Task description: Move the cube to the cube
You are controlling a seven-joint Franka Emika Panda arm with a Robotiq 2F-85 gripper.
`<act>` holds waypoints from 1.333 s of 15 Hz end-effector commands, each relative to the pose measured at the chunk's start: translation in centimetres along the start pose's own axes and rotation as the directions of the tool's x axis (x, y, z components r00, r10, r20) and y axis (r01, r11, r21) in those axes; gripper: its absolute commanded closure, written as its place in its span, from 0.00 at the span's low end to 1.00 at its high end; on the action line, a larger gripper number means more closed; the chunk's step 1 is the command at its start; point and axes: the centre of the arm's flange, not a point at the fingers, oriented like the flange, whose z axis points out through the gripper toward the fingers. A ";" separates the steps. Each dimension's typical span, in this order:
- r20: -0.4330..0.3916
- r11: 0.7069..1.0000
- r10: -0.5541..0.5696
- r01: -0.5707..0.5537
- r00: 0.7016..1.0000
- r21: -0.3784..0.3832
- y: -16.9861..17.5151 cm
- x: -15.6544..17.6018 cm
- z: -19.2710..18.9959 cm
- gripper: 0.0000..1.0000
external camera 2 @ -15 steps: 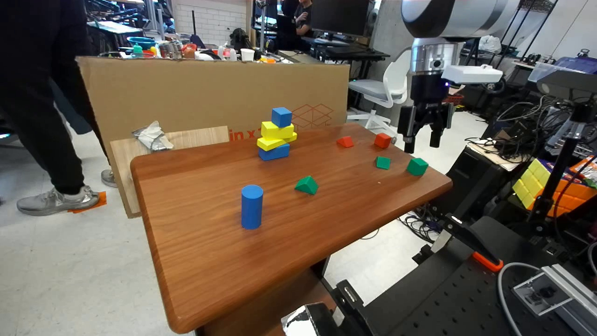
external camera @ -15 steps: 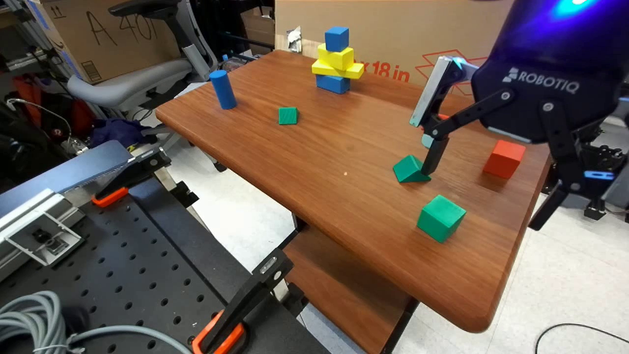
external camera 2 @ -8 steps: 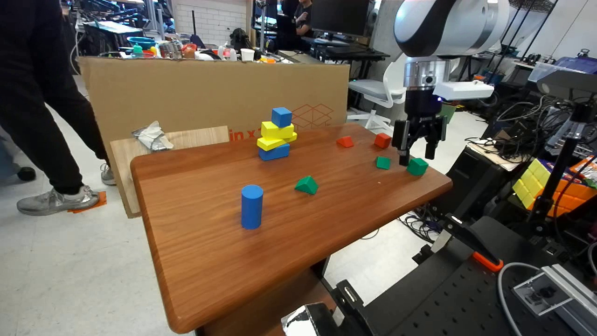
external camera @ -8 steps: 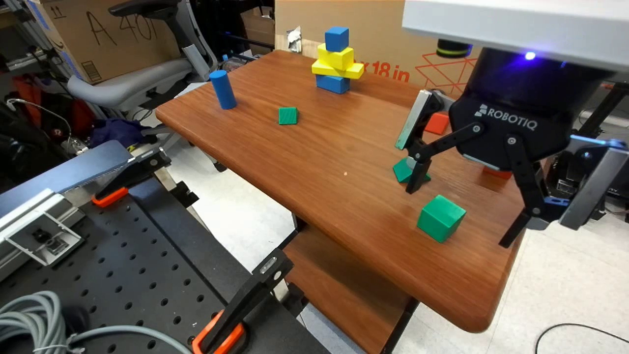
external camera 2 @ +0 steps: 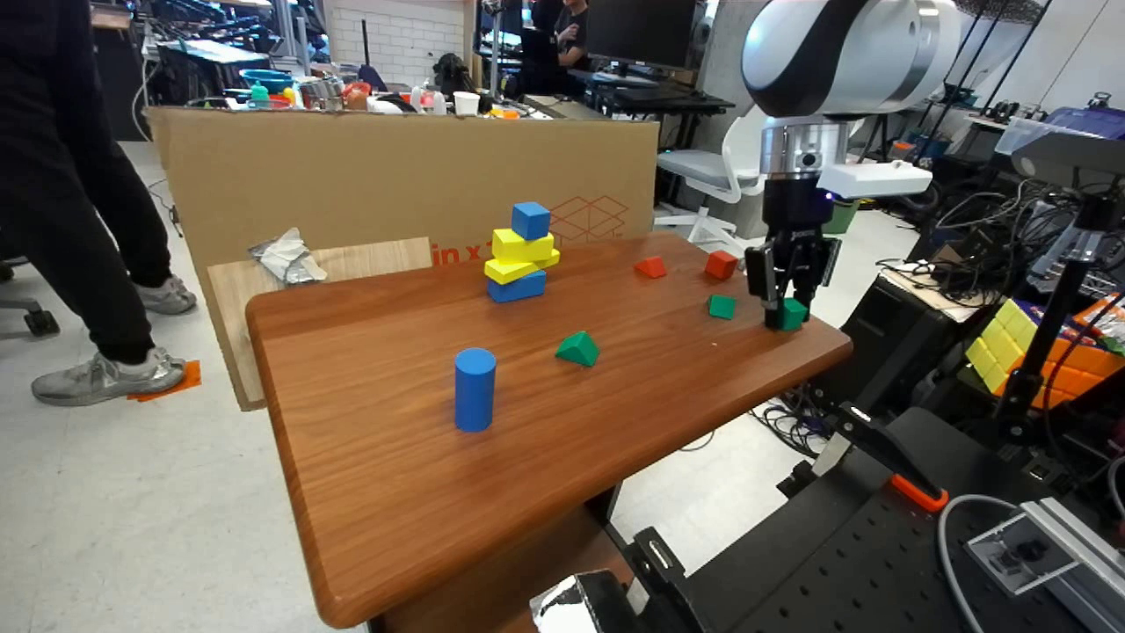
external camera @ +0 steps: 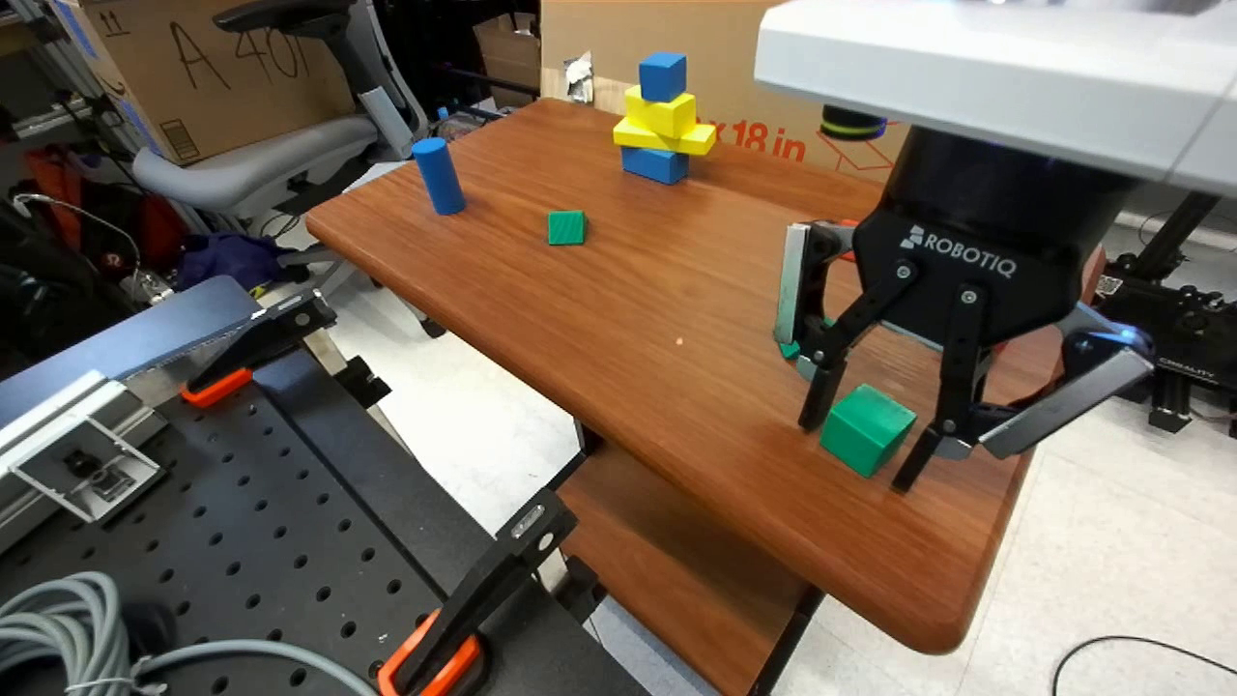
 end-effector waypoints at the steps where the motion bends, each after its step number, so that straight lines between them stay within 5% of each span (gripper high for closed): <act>1: -0.031 1.000 0.012 -0.012 0.999 0.004 -0.2 -0.8 -0.7 0.80; 3: -0.023 0.999 0.037 -0.036 0.999 0.036 -0.2 -0.9 -1.9 0.92; 11: -0.040 0.981 0.135 -0.128 0.990 0.146 -2.3 -2.6 -11.8 0.92; 20: -0.191 0.994 0.085 -0.070 0.978 0.085 -12.4 -0.1 -20.0 0.92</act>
